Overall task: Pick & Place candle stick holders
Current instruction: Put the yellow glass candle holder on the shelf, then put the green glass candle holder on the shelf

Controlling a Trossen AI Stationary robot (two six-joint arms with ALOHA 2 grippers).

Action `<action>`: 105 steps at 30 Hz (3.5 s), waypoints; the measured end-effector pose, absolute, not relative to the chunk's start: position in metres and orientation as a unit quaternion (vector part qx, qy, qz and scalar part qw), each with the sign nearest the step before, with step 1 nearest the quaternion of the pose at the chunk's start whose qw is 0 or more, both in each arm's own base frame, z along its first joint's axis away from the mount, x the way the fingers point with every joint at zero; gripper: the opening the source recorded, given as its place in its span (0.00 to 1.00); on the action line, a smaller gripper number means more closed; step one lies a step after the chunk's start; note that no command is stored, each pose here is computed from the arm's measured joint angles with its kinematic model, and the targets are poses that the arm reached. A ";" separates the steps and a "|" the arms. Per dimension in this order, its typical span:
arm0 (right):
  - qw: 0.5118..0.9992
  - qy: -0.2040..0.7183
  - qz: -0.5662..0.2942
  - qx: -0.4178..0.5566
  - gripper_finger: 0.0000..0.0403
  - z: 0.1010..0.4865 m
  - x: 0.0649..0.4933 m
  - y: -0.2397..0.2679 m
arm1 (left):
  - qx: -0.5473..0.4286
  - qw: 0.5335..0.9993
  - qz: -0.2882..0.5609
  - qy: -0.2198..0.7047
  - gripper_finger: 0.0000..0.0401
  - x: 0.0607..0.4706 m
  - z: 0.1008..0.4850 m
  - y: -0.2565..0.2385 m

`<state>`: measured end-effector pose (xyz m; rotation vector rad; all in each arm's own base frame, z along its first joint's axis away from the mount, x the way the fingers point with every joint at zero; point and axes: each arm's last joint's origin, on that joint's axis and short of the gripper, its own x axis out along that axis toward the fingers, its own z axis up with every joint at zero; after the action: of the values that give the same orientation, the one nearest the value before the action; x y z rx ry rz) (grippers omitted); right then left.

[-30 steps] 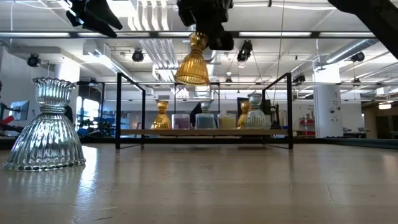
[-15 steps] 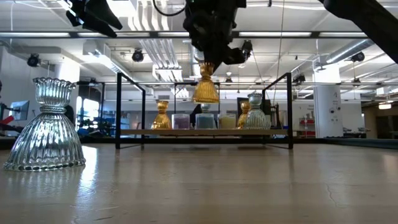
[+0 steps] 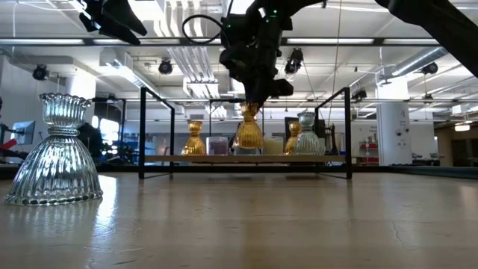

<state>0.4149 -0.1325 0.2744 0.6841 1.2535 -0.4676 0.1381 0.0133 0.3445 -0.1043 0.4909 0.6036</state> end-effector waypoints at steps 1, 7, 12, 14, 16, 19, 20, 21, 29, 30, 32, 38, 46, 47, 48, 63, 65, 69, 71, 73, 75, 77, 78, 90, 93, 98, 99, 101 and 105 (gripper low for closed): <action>0.729 0.572 -0.213 0.311 0.05 0.271 0.415 -0.133 | -0.051 0.924 0.294 0.239 0.75 0.138 0.345 0.013; 0.727 0.579 -0.217 0.299 0.05 0.262 0.414 -0.134 | -0.051 0.924 0.294 0.239 0.75 0.138 0.345 0.013; 0.735 0.568 -0.224 0.296 0.05 0.261 0.416 -0.137 | -0.051 0.924 0.294 0.239 0.75 0.138 0.345 0.013; 0.736 0.565 -0.227 0.295 0.05 0.260 0.416 -0.139 | -0.051 0.924 0.294 0.239 0.75 0.138 0.344 0.013; 0.737 0.564 -0.228 0.295 0.05 0.260 0.416 -0.140 | -0.051 0.924 0.293 0.239 0.75 0.138 0.344 0.013; 0.736 0.564 -0.229 0.296 0.05 0.259 0.415 -0.141 | -0.052 0.924 0.292 0.240 0.75 0.138 0.344 0.013; 0.736 0.564 -0.229 0.296 0.05 0.259 0.415 -0.141 | -0.052 0.925 0.291 0.240 0.75 0.138 0.344 0.013; 0.735 0.564 -0.229 0.296 0.05 0.259 0.415 -0.141 | -0.052 0.925 0.291 0.240 0.75 0.138 0.344 0.013; 0.734 0.566 -0.231 0.296 0.05 0.259 0.414 -0.141 | -0.053 0.925 0.289 0.241 0.75 0.138 0.344 0.013; 0.734 0.566 -0.231 0.296 0.05 0.259 0.414 -0.141 | -0.053 0.925 0.290 0.240 0.75 0.138 0.344 0.013; 0.734 0.567 -0.231 0.296 0.05 0.259 0.414 -0.141 | -0.053 0.925 0.289 0.240 0.75 0.138 0.344 0.013; 0.733 0.567 -0.231 0.296 0.05 0.259 0.414 -0.141 | -0.053 0.925 0.289 0.241 0.75 0.138 0.344 0.013; 0.730 0.571 -0.235 0.293 0.17 0.257 0.414 -0.142 | -0.054 0.926 0.286 0.241 0.75 0.138 0.344 0.013; 0.730 0.570 -0.235 0.293 0.19 0.257 0.414 -0.142 | -0.054 0.926 0.287 0.241 0.75 0.138 0.344 0.013; 0.730 0.570 -0.235 0.293 0.19 0.257 0.414 -0.142 | -0.053 0.926 0.286 0.241 0.75 0.138 0.344 0.013; 0.743 0.555 -0.231 0.294 0.27 0.269 0.416 -0.142 | -0.053 0.926 0.286 0.241 0.75 0.138 0.344 0.013; 0.744 0.554 -0.231 0.294 0.27 0.271 0.416 -0.142 | -0.054 0.926 0.286 0.241 0.75 0.138 0.344 0.013; 0.739 0.560 -0.232 0.294 0.27 0.280 0.413 -0.141 | -0.053 0.928 0.276 0.245 0.75 0.139 0.344 0.012; 0.737 0.562 -0.232 0.295 0.26 0.288 0.411 -0.140 | -0.049 0.929 0.270 0.247 0.75 0.139 0.344 0.012; 0.736 0.563 -0.232 0.295 0.26 0.300 0.409 -0.137 | -0.046 0.930 0.269 0.248 0.75 0.139 0.344 0.012; 0.739 0.562 -0.229 0.293 0.26 0.314 0.406 -0.131 | -0.047 0.930 0.265 0.249 0.75 0.139 0.344 0.012; 0.746 0.558 -0.221 0.288 0.26 0.330 0.404 -0.122 | -0.053 0.934 0.246 0.253 0.75 0.139 0.344 0.011; 0.753 0.553 -0.216 0.283 0.26 0.339 0.403 -0.116 | -0.058 0.936 0.233 0.256 0.75 0.140 0.343 0.010; 0.818 0.496 -0.205 0.206 0.18 0.403 0.361 -0.016 | -0.095 0.925 0.001 0.367 0.71 0.159 0.325 -0.004; 0.822 0.484 -0.220 0.205 0.17 0.409 0.347 0.002 | -0.109 0.908 -0.052 0.402 0.69 0.165 0.318 -0.008; 0.817 0.476 -0.255 0.203 0.15 0.406 0.332 0.019 | -0.118 0.883 -0.111 0.440 0.67 0.180 0.306 -0.014; 0.815 0.477 -0.259 0.204 0.15 0.405 0.330 0.020 | -0.120 0.876 -0.125 0.449 0.67 0.184 0.303 -0.017; 0.809 0.480 -0.267 0.210 0.15 0.400 0.327 0.021 | -0.117 0.864 -0.143 0.468 0.67 0.190 0.297 -0.022; 0.796 0.491 -0.280 0.215 0.16 0.388 0.325 0.021 | -0.095 0.840 -0.166 0.507 0.66 0.204 0.281 -0.035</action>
<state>0.3254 0.0207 0.3885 0.4613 1.0551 -0.6011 0.2041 -0.0352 0.2815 -0.2007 1.0713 -0.3516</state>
